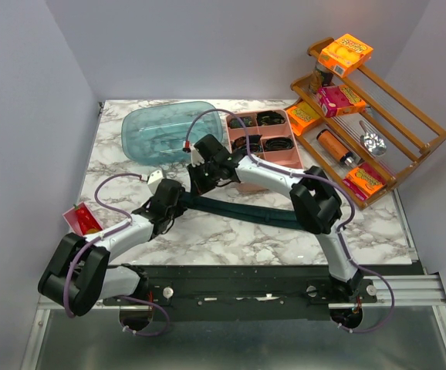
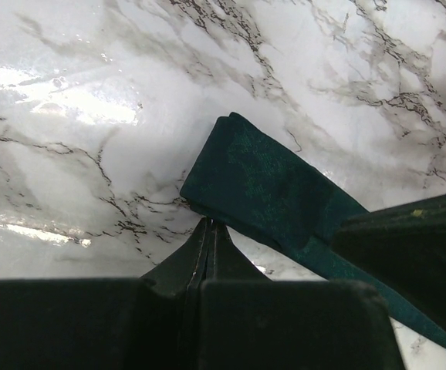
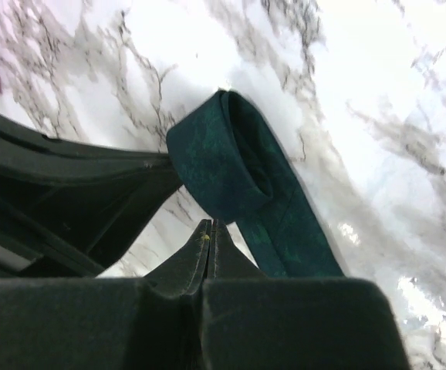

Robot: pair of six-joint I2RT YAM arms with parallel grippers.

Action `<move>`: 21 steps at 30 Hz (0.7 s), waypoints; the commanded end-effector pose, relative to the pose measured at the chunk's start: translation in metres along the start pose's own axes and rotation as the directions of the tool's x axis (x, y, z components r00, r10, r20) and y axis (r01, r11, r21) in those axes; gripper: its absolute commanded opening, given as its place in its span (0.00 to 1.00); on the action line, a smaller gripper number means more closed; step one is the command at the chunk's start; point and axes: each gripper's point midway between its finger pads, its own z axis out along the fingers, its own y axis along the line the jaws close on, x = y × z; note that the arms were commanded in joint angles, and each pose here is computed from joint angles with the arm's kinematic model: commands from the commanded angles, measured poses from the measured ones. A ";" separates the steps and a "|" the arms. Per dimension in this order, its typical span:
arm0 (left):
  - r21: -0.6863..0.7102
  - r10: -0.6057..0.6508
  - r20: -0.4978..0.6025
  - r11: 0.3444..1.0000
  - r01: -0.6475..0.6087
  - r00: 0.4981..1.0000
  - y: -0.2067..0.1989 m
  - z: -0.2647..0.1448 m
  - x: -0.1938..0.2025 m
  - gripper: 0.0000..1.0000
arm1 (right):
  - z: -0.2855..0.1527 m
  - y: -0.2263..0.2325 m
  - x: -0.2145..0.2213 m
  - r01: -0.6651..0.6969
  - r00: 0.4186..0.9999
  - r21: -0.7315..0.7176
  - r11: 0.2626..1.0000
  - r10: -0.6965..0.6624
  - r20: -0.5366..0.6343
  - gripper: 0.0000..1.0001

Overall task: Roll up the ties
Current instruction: Roll the tie at the center of the board.

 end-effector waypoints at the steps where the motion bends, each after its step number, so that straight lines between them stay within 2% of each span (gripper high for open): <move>1: -0.014 0.001 0.033 1.000 0.000 0.999 0.001 0.003 -0.009 0.00 | 0.012 -0.008 -0.011 0.017 1.000 0.027 0.999 -0.018 0.020 0.04; 9: -0.007 0.006 0.029 1.000 -0.005 1.000 -0.001 0.003 -0.009 0.00 | 0.036 -0.027 0.009 -0.008 0.999 0.058 0.998 0.010 -0.036 0.04; 16: 0.018 0.016 0.007 1.000 -0.016 1.000 -0.005 -0.009 -0.013 0.01 | 0.036 -0.036 0.018 -0.010 0.998 0.097 0.995 0.016 -0.058 0.04; 20: 0.051 -0.002 0.010 0.999 0.001 1.000 -0.009 -0.024 -0.025 0.16 | 0.037 -0.038 0.023 -0.015 0.997 0.097 0.995 0.022 -0.072 0.04; 21: 0.051 -0.017 0.023 0.999 0.016 1.000 -0.009 -0.029 -0.033 0.26 | 0.037 -0.039 0.023 -0.014 0.997 0.096 0.995 0.022 -0.074 0.04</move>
